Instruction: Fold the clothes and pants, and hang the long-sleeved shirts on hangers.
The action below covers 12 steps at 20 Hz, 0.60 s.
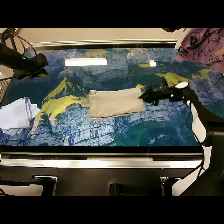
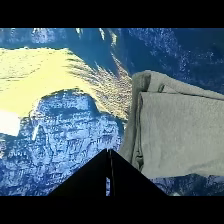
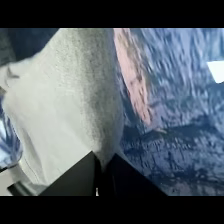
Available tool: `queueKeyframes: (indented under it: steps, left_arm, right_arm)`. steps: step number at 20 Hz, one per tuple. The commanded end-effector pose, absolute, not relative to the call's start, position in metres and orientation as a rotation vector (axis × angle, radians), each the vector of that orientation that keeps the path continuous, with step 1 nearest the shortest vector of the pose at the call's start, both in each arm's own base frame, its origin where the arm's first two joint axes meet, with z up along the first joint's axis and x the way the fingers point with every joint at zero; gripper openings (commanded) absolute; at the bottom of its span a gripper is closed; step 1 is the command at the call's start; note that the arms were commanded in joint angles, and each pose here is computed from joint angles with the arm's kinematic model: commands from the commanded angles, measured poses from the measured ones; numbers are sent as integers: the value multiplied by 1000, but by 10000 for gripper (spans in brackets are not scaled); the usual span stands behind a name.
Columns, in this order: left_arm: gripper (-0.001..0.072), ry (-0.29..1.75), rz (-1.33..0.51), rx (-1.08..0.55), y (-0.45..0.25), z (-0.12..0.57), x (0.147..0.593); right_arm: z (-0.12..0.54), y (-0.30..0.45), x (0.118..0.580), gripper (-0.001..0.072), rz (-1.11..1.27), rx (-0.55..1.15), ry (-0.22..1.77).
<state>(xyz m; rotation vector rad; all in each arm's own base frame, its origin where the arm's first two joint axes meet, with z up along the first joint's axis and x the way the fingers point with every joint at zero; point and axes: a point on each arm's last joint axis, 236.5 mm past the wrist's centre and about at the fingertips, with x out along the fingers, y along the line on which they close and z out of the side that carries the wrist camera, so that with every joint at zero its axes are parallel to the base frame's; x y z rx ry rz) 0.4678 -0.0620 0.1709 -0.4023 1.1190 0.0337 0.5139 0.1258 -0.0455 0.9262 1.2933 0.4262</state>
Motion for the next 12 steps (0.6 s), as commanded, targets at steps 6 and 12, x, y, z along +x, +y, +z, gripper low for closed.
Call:
queueKeyframes:
  steps: [6, 12]
  left_arm:
    - [18, 1153, 40, -397, -61, 167, 461]
    - [17, 1152, 43, -395, -60, 167, 461]
  right_arm:
    - [71, 4, 592, 29, 175, 981, 980]
    - [131, -134, 584, 29, -39, 1089, 752]
